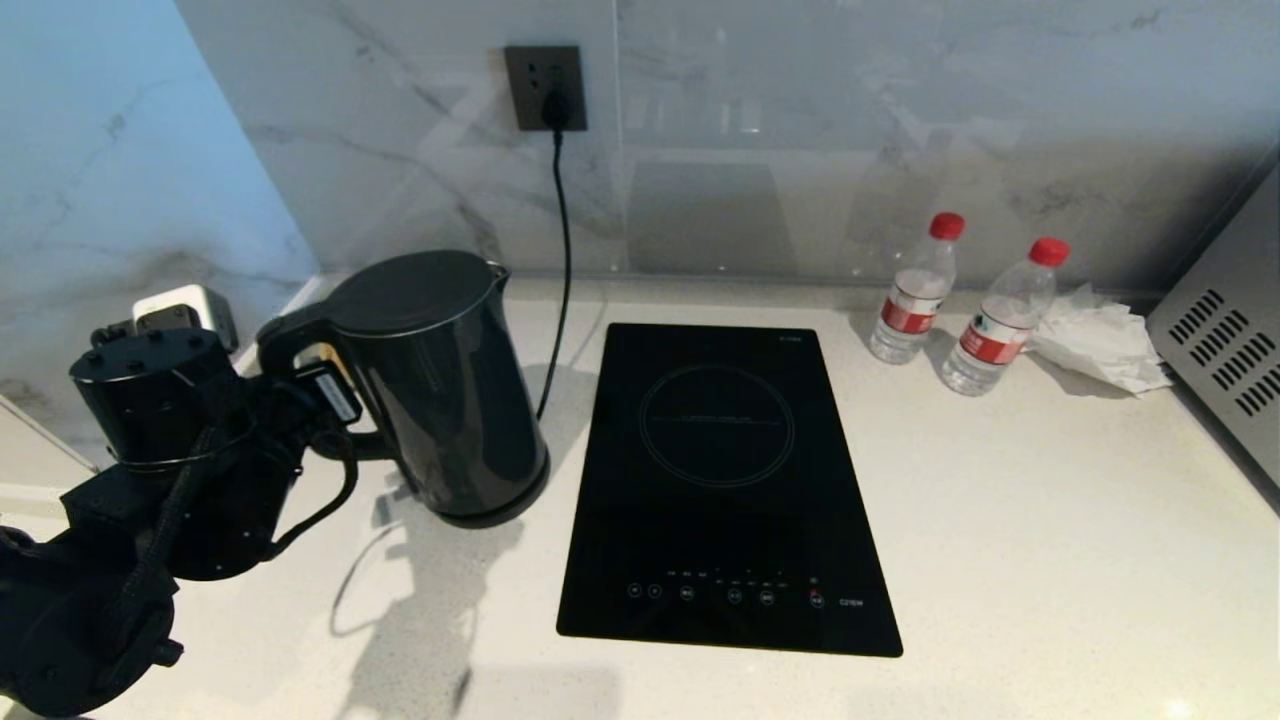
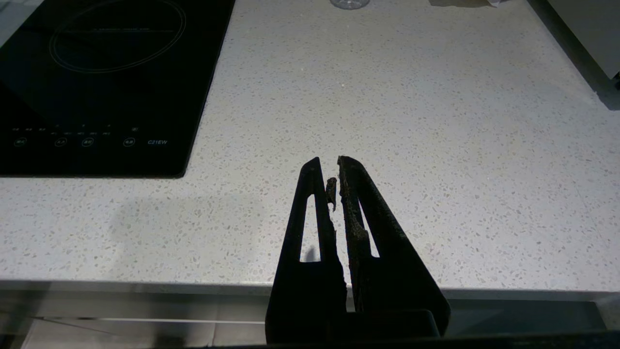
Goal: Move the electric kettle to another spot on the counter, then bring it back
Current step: Pick up the kettle
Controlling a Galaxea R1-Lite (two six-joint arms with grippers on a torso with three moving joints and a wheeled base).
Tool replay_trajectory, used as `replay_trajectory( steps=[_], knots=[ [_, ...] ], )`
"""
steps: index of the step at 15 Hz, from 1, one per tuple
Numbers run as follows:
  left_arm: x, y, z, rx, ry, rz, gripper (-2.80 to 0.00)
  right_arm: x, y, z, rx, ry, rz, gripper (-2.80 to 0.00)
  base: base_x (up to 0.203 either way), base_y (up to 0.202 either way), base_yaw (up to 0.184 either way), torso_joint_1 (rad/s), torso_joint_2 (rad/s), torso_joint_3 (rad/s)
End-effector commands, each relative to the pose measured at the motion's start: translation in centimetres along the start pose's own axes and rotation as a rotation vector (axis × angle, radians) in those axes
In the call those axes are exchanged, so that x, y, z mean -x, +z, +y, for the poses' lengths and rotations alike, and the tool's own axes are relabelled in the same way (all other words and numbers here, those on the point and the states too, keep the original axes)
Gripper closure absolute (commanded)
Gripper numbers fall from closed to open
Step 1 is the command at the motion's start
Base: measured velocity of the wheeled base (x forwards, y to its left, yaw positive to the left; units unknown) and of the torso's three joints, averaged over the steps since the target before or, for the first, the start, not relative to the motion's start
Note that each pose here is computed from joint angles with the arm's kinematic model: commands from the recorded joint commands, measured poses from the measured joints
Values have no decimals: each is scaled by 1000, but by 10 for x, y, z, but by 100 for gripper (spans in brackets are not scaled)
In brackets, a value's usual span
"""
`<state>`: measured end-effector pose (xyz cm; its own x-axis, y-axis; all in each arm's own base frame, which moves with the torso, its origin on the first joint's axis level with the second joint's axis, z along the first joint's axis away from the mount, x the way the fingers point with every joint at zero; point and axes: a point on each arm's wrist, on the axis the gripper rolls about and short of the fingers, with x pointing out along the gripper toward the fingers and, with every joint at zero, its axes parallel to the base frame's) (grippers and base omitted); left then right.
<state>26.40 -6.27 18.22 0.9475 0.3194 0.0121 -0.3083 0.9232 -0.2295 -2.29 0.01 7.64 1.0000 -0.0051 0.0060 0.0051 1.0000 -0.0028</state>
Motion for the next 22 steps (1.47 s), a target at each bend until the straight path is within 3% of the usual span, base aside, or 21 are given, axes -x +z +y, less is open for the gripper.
replay_trajectory(
  steps=[1, 22],
  knots=[
    [0, 6, -1, 17, -2, -21, 0, 0, 0, 0, 0, -1, 0, 0, 0, 0, 0, 0, 0, 0],
    [-14, 21, 12, 40, 63, -81, 0, 0, 0, 0, 0, 0, 0, 0, 0, 0, 0, 0, 0, 0]
  ],
)
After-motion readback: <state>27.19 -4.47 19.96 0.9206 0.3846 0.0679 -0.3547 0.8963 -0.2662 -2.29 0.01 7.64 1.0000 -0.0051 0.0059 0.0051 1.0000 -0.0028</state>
